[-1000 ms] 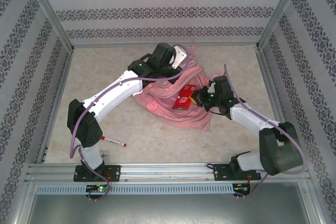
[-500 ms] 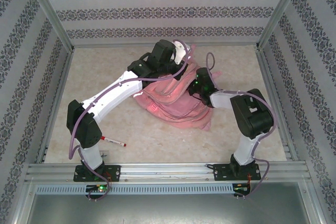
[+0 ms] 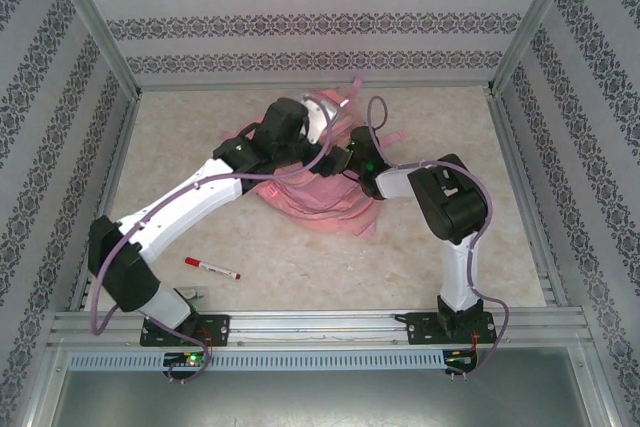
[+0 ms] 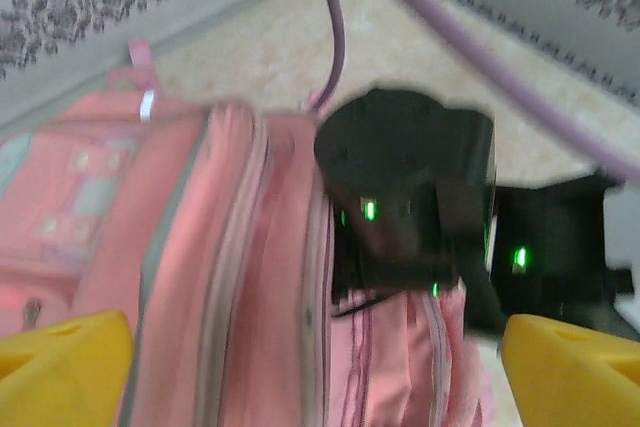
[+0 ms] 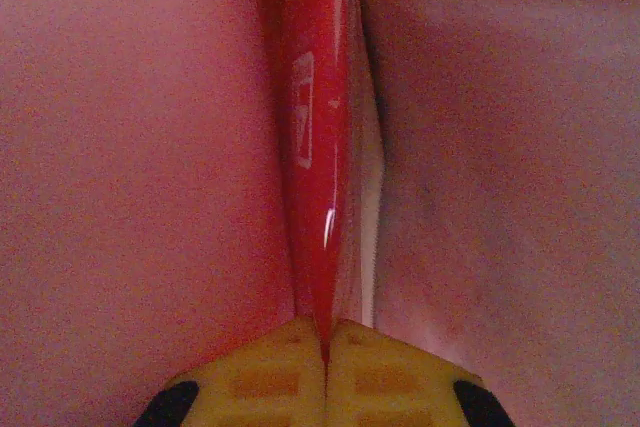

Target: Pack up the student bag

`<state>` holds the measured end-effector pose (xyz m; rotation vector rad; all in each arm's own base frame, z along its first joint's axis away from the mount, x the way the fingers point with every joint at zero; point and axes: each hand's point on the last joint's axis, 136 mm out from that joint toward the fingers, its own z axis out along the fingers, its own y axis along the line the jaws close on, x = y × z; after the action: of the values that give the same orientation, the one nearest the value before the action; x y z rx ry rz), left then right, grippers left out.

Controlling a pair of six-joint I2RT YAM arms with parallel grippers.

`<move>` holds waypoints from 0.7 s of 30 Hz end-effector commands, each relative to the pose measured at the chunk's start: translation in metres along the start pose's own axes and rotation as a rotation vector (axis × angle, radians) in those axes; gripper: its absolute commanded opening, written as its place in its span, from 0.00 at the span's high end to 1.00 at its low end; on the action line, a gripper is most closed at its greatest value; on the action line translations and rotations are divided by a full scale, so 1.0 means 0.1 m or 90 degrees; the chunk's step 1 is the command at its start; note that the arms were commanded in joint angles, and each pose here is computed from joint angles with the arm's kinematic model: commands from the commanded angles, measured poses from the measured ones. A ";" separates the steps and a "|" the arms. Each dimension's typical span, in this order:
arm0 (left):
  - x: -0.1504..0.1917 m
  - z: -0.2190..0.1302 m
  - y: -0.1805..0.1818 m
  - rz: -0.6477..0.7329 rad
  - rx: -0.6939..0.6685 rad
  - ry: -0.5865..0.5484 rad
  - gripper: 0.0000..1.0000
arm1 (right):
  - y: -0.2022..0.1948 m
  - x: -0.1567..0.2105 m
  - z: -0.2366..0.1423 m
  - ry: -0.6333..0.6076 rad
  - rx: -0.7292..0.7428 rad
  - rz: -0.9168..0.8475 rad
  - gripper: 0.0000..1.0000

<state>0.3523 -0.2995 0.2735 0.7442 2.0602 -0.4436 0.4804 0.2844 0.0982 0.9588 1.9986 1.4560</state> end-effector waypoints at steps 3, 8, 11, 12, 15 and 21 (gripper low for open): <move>0.55 0.03 0.20 0.079 -0.057 0.059 0.00 | 0.38 0.02 0.05 -0.005 -0.071 0.002 0.96; 0.69 0.25 0.46 0.143 -0.151 0.088 0.00 | 0.45 0.05 0.05 0.002 -0.078 0.002 0.97; 0.71 0.41 0.69 0.172 -0.228 0.118 0.00 | 0.46 0.08 0.04 0.006 -0.079 0.004 0.97; 0.69 0.44 0.76 0.177 -0.254 0.125 0.00 | 0.46 0.08 0.04 0.007 -0.079 0.004 0.98; 0.51 0.44 0.75 0.188 -0.249 0.104 0.41 | 0.41 0.10 0.02 0.009 -0.071 0.004 0.98; -0.05 0.16 0.44 0.187 -0.152 -0.021 1.00 | 0.29 0.15 0.01 0.012 -0.056 0.013 0.94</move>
<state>0.3900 -0.2565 0.1901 0.9116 2.1002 0.0944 0.4819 0.2914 0.1027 0.9773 1.9854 1.4900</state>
